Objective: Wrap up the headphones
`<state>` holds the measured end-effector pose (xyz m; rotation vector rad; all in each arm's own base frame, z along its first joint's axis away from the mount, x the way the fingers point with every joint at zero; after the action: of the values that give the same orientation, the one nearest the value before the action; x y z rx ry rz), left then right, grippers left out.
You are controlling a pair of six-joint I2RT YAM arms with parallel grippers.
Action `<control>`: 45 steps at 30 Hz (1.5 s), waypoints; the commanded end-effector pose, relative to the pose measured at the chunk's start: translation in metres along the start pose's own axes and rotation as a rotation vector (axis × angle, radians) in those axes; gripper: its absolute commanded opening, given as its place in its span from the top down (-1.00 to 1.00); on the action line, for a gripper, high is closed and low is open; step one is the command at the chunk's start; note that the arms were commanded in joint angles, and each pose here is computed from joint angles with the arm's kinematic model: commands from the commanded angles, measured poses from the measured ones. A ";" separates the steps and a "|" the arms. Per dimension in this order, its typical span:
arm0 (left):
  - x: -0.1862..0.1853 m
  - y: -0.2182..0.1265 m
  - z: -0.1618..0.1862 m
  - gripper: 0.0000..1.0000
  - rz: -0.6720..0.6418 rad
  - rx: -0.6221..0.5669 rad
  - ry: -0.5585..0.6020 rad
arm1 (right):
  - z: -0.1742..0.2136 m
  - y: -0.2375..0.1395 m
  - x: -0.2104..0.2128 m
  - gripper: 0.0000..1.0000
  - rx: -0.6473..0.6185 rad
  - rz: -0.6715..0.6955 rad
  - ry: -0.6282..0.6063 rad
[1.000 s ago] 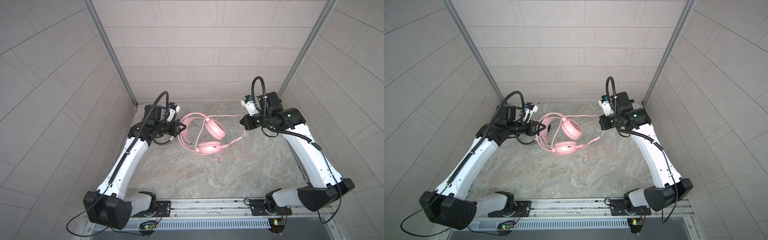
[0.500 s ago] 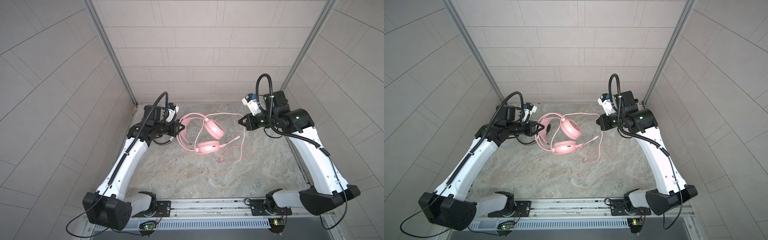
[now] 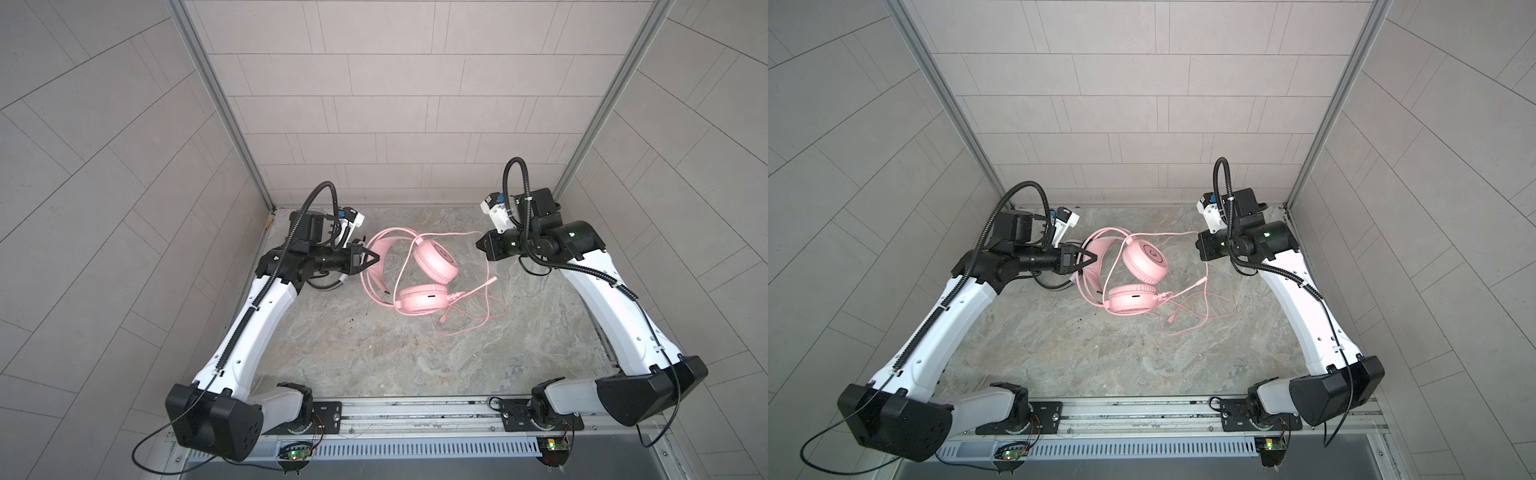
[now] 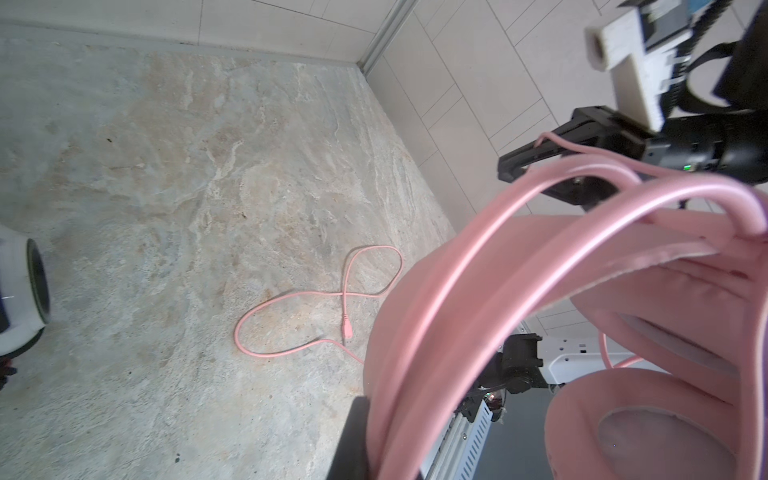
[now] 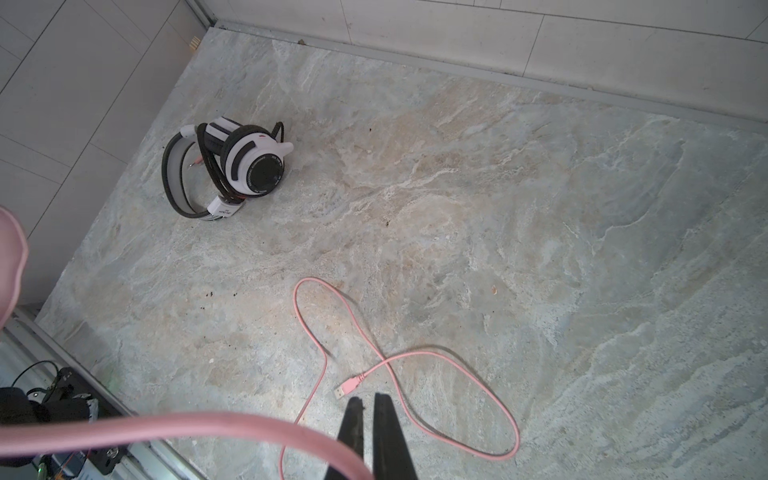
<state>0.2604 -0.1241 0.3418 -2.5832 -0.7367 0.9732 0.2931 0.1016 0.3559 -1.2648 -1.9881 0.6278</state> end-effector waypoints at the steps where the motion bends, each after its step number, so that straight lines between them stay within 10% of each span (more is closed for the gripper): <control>1: -0.025 -0.013 -0.012 1.00 0.131 -0.080 0.025 | -0.007 0.017 -0.007 1.00 -0.065 -0.003 0.011; 17: -0.027 -0.011 -0.026 1.00 0.193 -0.170 -0.012 | 0.023 0.079 -0.027 1.00 -0.064 -0.082 0.134; 45: -0.025 0.008 -0.048 1.00 0.208 -0.344 -0.133 | 0.024 0.122 0.066 0.99 -0.191 -0.780 0.314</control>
<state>0.2833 -0.1410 0.3670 -2.8463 -0.8052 1.2687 0.3212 0.1971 0.2601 -0.6316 -2.0693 -0.0280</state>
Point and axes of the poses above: each gripper's point midway between its finger pads, its own y axis out along the fingers, its own x axis along the line the jaws close on, z = x × y, the point moved 8 cm from there along -y, back along the fingers, and after that the axes turned 7 degrees about y, right-handed, at the moved point
